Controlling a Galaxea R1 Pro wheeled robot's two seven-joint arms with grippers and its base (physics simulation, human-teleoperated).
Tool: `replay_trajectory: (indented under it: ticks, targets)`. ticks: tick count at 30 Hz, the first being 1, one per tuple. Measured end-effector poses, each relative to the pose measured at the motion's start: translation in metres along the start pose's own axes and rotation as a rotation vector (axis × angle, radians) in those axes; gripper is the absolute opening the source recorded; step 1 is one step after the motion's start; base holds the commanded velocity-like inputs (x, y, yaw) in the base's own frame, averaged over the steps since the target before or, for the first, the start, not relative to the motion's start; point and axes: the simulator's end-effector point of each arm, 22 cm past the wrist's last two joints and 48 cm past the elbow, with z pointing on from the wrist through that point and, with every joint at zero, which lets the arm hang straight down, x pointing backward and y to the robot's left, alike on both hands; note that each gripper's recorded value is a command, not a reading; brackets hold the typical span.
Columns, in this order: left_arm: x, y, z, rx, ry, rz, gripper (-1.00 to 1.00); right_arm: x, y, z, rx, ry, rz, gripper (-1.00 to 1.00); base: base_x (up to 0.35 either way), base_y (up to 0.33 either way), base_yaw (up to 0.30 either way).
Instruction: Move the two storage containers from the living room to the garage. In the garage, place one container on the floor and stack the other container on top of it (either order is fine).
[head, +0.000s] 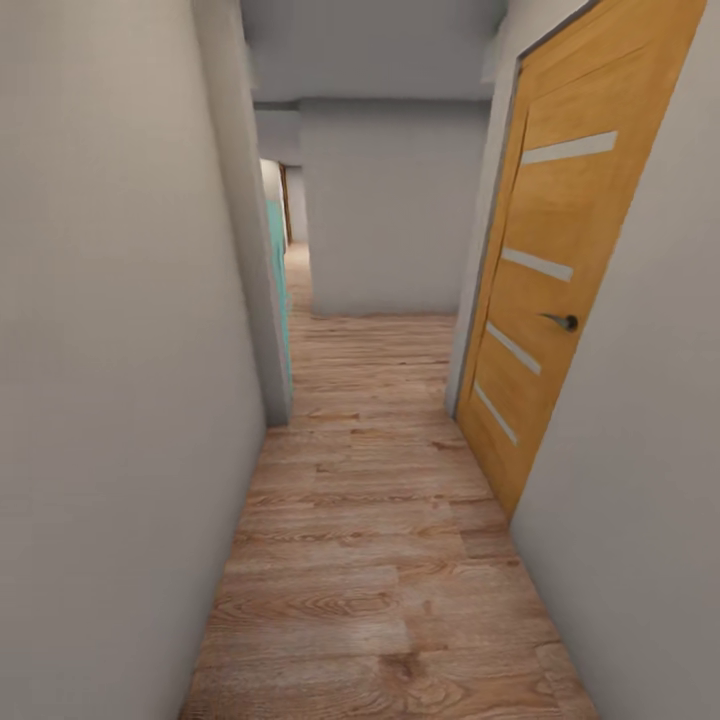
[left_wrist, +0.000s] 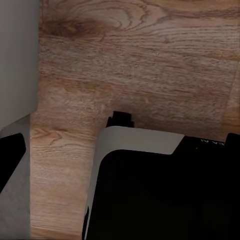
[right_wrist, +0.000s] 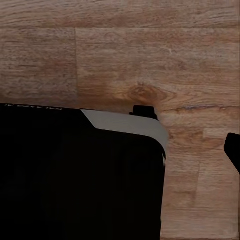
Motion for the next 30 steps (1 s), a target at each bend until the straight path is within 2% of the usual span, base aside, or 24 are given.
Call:
replay_trajectory:
  ticks: [17,30]
  targets:
    - [-0.0017,-0.0010,-0.0007,0.002,-0.004,0.001,1.00,-0.0010,-0.0026,-0.0004,0.004,-0.002,0.005,1.00,0.010,0.000,0.022]
    - [-0.0016,-0.0014,-0.0010,0.003,-0.005,0.004,1.00,-0.0013,-0.0014,-0.0006,0.001,-0.003,0.001,1.00,0.286,0.000,0.000]
